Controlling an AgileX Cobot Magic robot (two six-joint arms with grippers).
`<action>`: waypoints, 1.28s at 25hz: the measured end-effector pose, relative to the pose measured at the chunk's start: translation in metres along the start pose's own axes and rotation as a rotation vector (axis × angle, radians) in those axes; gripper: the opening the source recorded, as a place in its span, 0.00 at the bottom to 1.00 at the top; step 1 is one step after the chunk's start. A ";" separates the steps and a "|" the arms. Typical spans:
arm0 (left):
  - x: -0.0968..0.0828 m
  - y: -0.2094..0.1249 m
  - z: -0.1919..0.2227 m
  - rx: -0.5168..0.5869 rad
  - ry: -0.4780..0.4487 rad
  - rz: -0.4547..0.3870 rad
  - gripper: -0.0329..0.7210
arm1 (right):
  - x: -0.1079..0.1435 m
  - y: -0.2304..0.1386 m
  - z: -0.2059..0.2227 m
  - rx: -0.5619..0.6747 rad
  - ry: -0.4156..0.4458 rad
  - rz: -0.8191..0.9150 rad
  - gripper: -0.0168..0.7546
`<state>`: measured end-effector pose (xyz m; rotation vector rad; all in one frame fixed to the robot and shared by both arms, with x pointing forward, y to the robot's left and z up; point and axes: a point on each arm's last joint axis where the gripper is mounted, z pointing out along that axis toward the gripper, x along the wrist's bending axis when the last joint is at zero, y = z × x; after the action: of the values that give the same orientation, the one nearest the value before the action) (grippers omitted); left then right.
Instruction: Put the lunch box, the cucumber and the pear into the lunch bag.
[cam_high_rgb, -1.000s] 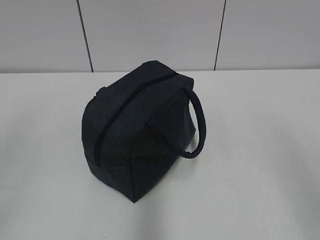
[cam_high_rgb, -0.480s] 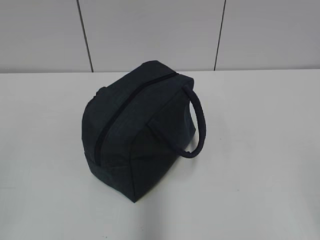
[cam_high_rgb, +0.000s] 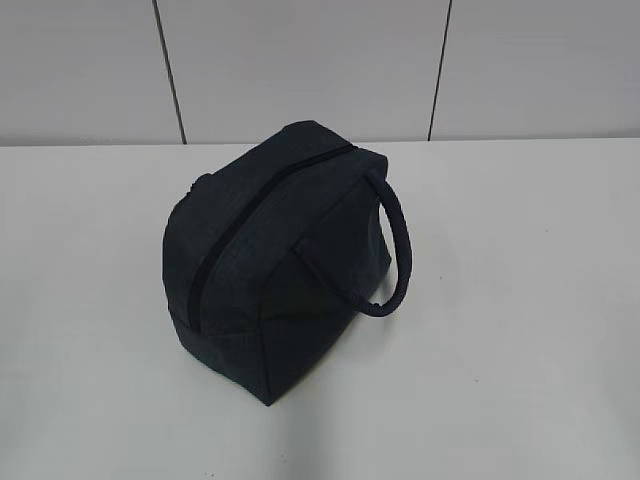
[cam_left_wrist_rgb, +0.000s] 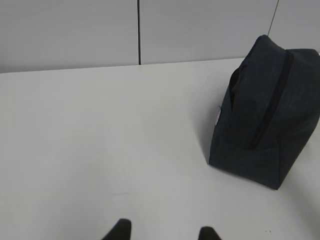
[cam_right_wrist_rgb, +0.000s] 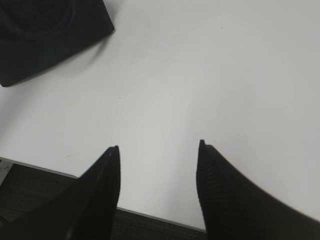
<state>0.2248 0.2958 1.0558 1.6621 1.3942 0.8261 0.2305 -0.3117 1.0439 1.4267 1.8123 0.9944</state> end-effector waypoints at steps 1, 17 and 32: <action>0.000 0.000 0.000 0.000 0.000 0.000 0.38 | 0.000 0.000 0.000 -0.001 0.000 -0.002 0.53; 0.001 0.000 0.000 -0.002 0.010 0.006 0.37 | 0.000 0.000 0.000 -0.002 0.002 -0.004 0.53; 0.001 0.000 0.001 -0.003 0.041 -0.011 0.36 | 0.000 0.000 -0.001 -0.001 -0.073 0.033 0.53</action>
<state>0.2255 0.2962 1.0557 1.6419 1.4282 0.8607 0.2297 -0.3114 1.0441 1.4776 1.7411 0.9465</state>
